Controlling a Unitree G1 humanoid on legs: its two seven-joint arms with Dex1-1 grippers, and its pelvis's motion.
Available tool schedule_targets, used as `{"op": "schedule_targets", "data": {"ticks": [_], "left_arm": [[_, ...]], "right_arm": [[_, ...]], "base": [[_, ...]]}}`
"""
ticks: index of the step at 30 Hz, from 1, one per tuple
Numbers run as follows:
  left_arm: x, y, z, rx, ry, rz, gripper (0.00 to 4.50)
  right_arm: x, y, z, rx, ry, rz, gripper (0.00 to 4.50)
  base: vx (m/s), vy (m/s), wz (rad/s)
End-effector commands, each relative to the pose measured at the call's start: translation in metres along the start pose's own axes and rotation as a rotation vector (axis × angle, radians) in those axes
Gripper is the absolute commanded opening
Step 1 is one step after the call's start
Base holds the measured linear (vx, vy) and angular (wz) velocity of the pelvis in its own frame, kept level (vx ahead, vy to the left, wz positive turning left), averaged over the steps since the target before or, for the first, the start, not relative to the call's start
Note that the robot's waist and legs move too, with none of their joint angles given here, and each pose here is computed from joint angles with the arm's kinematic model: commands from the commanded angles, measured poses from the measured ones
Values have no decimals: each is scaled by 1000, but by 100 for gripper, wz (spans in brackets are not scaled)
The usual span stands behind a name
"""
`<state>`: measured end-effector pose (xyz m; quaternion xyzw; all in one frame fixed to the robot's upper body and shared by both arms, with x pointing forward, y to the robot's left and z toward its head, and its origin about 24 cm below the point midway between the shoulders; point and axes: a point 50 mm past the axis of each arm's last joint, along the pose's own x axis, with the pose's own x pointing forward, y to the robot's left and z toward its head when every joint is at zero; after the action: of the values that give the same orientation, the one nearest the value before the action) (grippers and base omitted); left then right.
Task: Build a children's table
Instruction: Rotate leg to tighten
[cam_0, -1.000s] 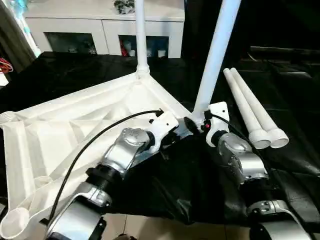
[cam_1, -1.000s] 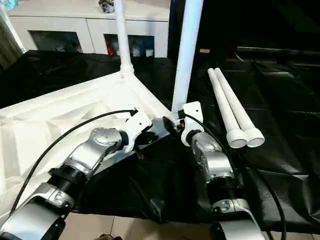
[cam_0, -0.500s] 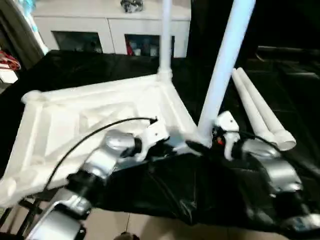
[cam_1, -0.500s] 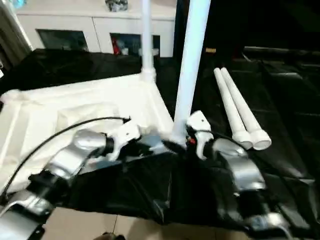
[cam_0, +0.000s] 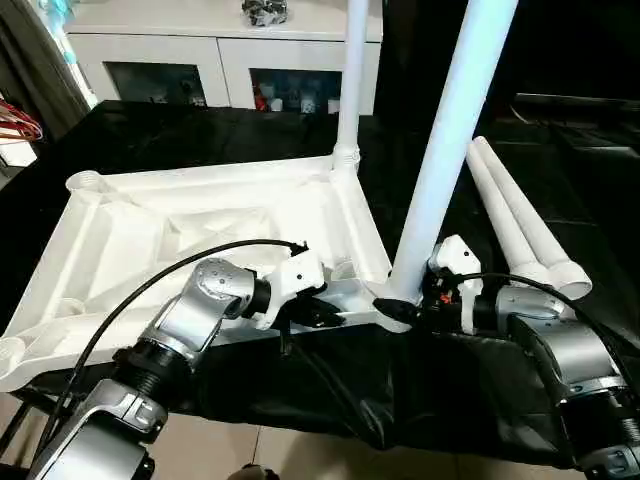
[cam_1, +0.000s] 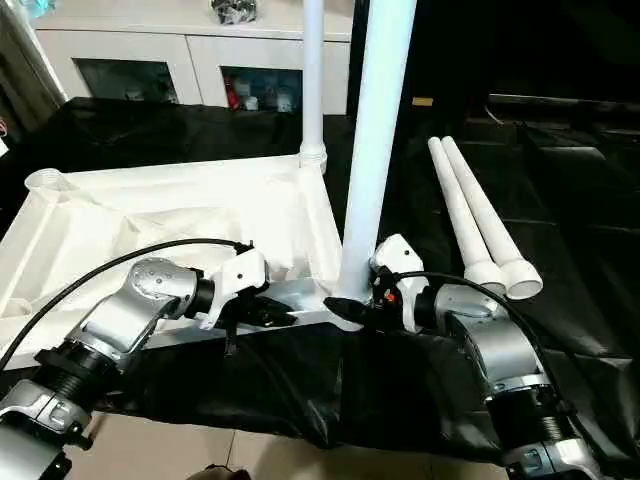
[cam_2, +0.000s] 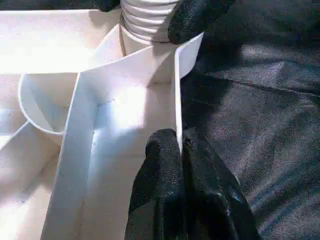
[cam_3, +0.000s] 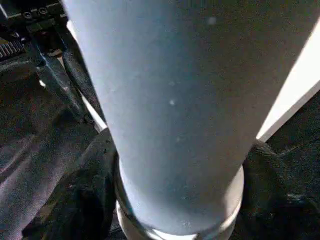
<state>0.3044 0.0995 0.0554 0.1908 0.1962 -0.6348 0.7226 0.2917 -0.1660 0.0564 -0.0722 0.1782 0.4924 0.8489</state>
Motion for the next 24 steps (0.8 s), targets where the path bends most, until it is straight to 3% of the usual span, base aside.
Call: {"op": "schedule_targets", "data": {"ticks": [1, 4, 7, 14, 19, 20, 24], "left_arm": [[7, -6, 13, 63, -33, -63, 0], [7, -6, 12, 58, -35, -50, 0], [14, 7, 17, 23, -38, 103, 0], [32, 33, 34, -94, -66, 402, 0], [48, 33, 45, -97, -90, 441, 0], [51, 31, 47, -68, -90, 421, 0], [50, 25, 46, -38, -95, 359, 0]], "right_arm": [[7, 8, 1, -11, 6, 44, 279], [9, 9, -1, 13, -13, 16, 276], [23, -5, -6, 112, -68, -268, 275], [52, -17, -11, 293, -86, -615, 274], [76, -15, 4, 269, -101, -684, 274], [81, -13, 8, 251, -119, -650, 330], [79, -13, 11, 253, -148, -604, 364]], "base": [[0, 0, 0], [0, 0, 0], [0, 0, 0], [0, 0, 0], [0, 0, 0], [0, 0, 0], [0, 0, 0]]}}
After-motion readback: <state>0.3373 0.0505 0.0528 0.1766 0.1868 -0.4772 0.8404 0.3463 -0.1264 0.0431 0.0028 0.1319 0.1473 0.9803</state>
